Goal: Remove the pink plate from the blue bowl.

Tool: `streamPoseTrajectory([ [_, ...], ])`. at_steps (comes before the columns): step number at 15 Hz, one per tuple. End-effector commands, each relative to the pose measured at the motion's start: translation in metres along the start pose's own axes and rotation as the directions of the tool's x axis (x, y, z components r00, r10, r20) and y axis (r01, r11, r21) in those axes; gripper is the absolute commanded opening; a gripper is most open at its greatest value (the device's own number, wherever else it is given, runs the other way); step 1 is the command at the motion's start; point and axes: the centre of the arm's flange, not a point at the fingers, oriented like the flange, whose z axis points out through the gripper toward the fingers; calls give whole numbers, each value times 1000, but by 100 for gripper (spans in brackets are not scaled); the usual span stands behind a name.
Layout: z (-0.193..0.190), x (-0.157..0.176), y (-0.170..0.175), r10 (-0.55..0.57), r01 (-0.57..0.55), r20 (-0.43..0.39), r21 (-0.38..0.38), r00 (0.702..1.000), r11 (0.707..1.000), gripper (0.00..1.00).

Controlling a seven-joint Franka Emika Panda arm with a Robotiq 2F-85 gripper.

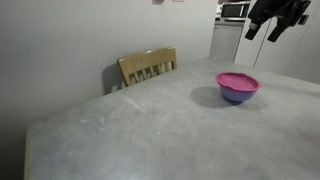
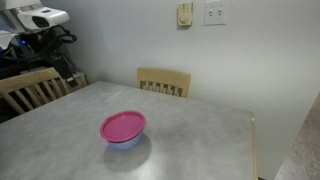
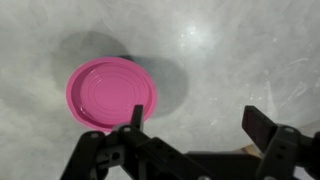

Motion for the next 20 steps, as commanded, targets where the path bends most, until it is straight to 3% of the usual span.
streamPoseTrajectory([
  [1, 13, 2, -4, -88, 89, 7, -33, 996, 996, 100],
  [2, 22, 7, -2, -149, 154, 55, -85, 987, 985, 100],
  [6, 45, 19, 6, -331, 343, 96, -173, 939, 923, 100],
  [10, 76, 35, -5, -502, 508, 83, -210, 861, 835, 100],
  [12, 96, 43, -6, -549, 556, 97, -203, 830, 806, 100],
  [16, 139, 48, 12, -567, 586, 149, -168, 810, 793, 100],
  [20, 167, 52, 28, -553, 583, 203, -134, 808, 802, 100],
])
